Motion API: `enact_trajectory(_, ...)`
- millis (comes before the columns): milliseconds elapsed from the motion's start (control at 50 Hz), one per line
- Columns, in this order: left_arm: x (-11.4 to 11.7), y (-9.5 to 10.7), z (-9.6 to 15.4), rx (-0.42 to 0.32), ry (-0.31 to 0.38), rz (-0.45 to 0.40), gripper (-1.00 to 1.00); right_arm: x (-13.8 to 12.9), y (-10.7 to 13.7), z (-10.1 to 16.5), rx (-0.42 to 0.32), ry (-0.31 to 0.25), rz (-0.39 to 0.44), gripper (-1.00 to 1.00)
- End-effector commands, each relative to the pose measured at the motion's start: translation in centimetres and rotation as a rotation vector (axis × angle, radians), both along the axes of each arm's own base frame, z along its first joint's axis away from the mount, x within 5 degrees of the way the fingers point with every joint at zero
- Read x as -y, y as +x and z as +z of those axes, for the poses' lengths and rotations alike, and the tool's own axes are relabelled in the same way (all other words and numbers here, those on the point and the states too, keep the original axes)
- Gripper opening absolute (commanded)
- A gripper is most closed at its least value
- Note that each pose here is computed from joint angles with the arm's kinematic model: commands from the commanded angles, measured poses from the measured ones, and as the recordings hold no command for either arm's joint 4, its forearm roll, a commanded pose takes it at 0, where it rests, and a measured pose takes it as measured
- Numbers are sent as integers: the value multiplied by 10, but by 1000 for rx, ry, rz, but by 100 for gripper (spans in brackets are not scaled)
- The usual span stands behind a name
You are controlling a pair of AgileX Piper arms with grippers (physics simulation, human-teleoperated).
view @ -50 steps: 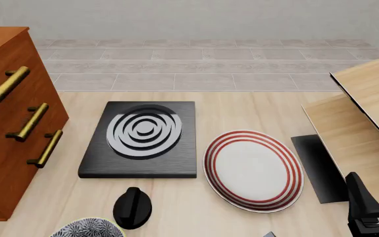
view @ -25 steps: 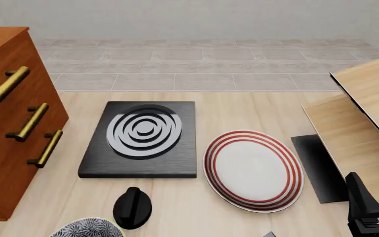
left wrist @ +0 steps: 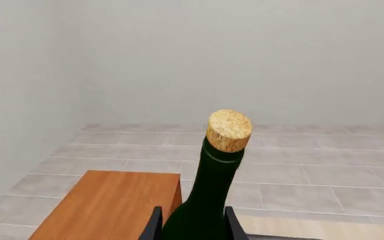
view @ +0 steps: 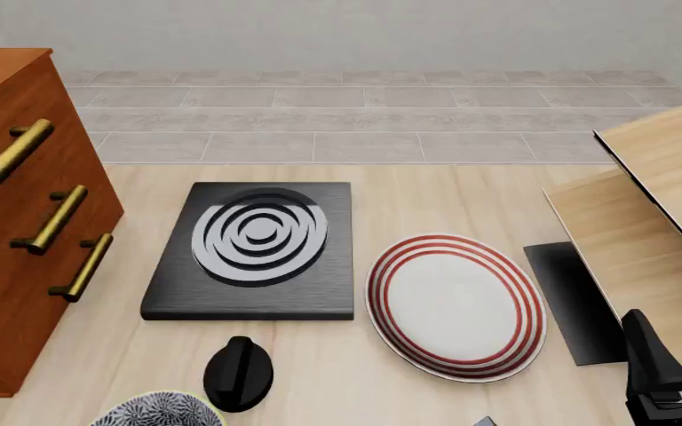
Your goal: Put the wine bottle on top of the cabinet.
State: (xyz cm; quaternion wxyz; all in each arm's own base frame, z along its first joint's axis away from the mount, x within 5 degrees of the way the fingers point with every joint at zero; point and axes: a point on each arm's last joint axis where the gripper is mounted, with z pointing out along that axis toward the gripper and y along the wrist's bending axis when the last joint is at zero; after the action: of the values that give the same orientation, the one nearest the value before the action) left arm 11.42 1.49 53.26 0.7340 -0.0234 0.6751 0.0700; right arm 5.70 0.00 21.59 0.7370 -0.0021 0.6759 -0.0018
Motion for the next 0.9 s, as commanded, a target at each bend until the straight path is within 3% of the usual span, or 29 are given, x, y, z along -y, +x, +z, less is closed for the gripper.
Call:
enact_trajectory(20, -7, 3, 2, 28, 28, 59, -100, 0, 0, 0, 0, 0, 0, 100)
enact_trajectory(300, -16, 13, -8, 35, 20, 109, -100, 0, 0, 0, 0, 0, 0, 100)
enact_trajectory(380, -16, 10, -9, 66, 7, 111, -100, 0, 0, 0, 0, 0, 0, 100)
enact_trajectory(640, -32, 31, -38, 30, 49, 186, -100, 0, 0, 0, 0, 0, 0, 100)
enact_trajectory(900, -47, 45, -52, 31, 19, 245, -100, 0, 0, 0, 0, 0, 0, 100)
